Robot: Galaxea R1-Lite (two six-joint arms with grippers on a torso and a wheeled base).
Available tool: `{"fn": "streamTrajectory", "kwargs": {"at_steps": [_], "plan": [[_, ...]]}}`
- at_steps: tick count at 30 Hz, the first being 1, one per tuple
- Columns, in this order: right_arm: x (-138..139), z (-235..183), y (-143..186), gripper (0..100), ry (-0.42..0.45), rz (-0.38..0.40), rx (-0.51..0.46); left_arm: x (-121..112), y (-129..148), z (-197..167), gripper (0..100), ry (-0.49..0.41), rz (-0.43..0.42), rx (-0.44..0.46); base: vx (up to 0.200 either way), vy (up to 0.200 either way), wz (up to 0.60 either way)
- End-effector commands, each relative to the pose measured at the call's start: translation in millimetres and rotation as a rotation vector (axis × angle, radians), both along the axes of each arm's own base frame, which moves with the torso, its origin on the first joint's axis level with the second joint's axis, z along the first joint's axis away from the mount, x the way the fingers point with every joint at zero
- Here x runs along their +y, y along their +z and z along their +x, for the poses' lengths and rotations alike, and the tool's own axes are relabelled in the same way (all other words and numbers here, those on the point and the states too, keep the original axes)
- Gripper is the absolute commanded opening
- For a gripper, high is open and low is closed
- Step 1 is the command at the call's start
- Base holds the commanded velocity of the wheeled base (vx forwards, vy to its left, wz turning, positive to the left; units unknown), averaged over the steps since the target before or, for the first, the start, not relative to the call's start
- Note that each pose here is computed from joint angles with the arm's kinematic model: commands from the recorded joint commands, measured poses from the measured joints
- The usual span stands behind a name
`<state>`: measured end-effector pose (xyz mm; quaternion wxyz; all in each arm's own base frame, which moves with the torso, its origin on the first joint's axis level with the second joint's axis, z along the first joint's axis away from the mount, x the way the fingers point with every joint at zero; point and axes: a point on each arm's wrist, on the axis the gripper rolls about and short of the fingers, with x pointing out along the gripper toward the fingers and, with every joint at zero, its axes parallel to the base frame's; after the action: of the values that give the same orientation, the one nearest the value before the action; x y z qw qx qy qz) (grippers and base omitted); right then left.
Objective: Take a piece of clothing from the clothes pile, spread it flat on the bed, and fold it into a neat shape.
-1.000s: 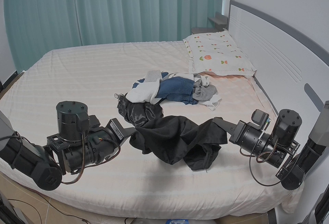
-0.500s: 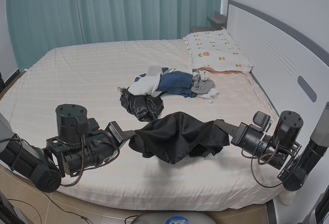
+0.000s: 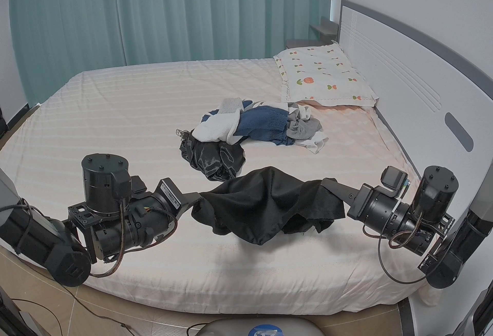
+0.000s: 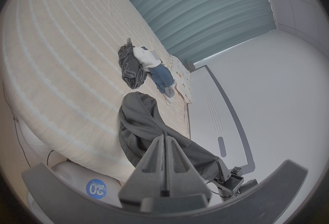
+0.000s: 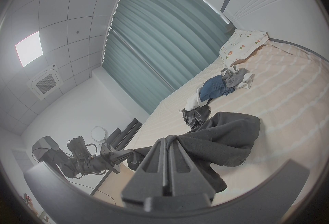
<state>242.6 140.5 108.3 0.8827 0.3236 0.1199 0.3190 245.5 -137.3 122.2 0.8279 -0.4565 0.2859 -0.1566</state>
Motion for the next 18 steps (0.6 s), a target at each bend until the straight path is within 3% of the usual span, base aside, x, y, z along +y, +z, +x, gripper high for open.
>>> {"fn": "streamTrajectory", "kwargs": {"at_steps": [1,18], "plan": [[0.1,-0.2,1.3,0,0.001,0.005,-0.008,0.0,1.2,0.4,0,0.002,-0.011,0.002,0.000,0.200,0.00],[4.6,-0.1,4.5,0,0.013,0.011,-0.025,4.2,3.1,3.2,0,0.022,-0.036,0.008,0.000,0.200,0.00]]}}
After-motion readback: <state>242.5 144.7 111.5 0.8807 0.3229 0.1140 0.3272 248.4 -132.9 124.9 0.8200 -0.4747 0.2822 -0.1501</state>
